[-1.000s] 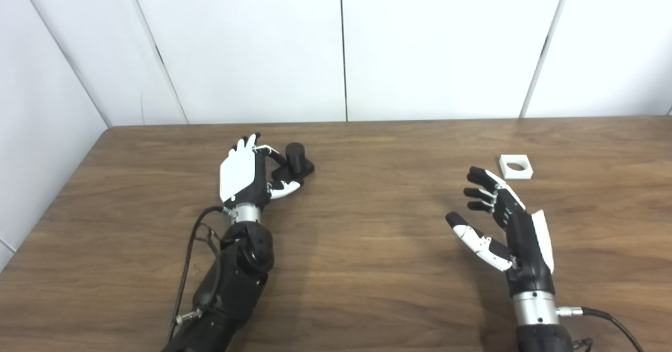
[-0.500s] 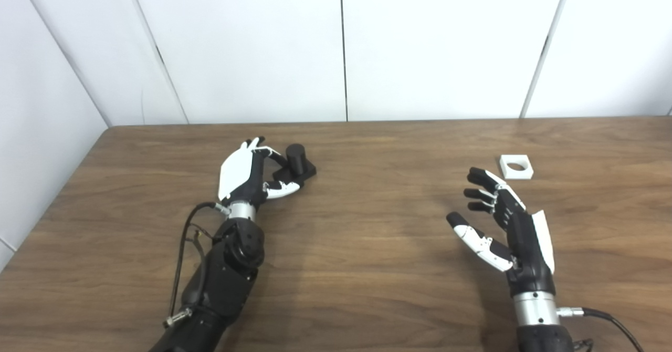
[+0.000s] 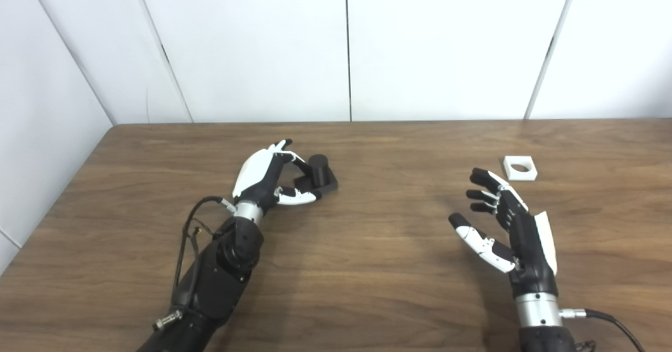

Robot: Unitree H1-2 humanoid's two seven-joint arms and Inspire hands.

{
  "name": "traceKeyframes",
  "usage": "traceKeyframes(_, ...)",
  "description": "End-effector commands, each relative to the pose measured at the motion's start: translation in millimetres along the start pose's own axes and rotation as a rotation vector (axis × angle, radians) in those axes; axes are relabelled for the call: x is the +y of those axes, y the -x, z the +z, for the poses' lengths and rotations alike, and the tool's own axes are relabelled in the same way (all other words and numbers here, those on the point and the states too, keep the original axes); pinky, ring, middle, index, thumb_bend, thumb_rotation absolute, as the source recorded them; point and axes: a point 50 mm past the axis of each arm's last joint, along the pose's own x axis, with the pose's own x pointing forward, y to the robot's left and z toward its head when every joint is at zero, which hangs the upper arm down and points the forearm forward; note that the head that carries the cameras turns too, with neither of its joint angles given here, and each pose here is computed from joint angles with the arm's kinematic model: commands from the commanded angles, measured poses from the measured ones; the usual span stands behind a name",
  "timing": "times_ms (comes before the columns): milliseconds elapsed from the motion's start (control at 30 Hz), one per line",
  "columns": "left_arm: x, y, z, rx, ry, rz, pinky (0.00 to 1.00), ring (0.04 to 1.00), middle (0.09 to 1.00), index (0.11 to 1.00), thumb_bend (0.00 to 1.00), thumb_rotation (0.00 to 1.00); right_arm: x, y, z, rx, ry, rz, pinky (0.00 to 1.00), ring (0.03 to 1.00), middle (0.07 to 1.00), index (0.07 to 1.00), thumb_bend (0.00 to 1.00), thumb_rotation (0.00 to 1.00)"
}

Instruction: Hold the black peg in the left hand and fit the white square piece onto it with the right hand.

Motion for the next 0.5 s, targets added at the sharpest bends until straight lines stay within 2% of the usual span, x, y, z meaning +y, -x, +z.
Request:
traceKeyframes(0,-24.1,13.3,-13.1,0.032,-0.001,-0.159,1.00,1.000,0.991,0.493,0.52,0.07,-2.3,4.6,-5.8,0.007,0.009,-0.006,0.66,0.734,0.807,0.807,0.54,0.37)
traceKeyframes(167,-30.5,18.5,-8.3,-0.004,0.042,-0.234,1.00,1.000,1.000,0.494,0.52,0.07,-2.7,4.1,-4.9,0.003,0.009,-0.007,0.66,0.735,0.807,0.808,0.53,0.36)
traceKeyframes(467,-44.9,28.1,-4.3,-0.078,0.046,-0.302,1.00,1.000,1.000,0.493,0.52,0.07,-3.4,2.6,-4.2,-0.001,0.005,-0.010,0.67,0.743,0.809,0.811,0.54,0.37)
